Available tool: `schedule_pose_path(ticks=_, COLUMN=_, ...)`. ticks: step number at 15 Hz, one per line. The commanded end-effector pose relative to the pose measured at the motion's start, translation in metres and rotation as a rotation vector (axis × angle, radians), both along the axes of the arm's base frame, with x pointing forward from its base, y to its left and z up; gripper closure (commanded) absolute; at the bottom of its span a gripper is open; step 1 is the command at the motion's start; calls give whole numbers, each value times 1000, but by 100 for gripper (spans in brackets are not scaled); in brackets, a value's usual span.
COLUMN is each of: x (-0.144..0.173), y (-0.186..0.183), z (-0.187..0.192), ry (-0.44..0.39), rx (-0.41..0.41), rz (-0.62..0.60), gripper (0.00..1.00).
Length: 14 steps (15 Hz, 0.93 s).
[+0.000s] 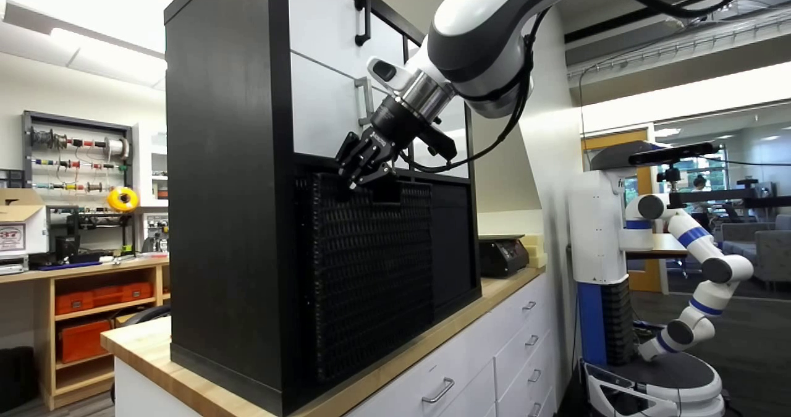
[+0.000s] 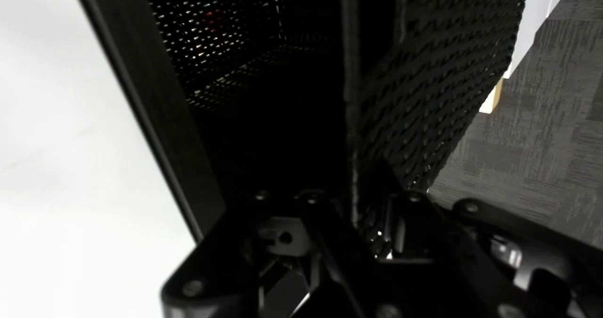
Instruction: Pull out the black basket
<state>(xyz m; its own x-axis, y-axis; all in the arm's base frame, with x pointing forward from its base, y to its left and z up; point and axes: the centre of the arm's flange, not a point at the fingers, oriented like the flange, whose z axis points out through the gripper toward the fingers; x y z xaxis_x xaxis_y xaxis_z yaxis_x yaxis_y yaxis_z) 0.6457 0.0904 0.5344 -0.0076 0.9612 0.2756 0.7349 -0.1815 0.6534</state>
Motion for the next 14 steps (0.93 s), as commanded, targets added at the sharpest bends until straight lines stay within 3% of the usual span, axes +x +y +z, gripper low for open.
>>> schedule_pose_path(ticks=1, x=-30, y=-5, z=23, ry=26, rx=4, rz=52, gripper=98)
schedule_pose_path(ticks=14, x=-85, y=-3, z=26, ry=147, rx=7, rz=95, gripper=98)
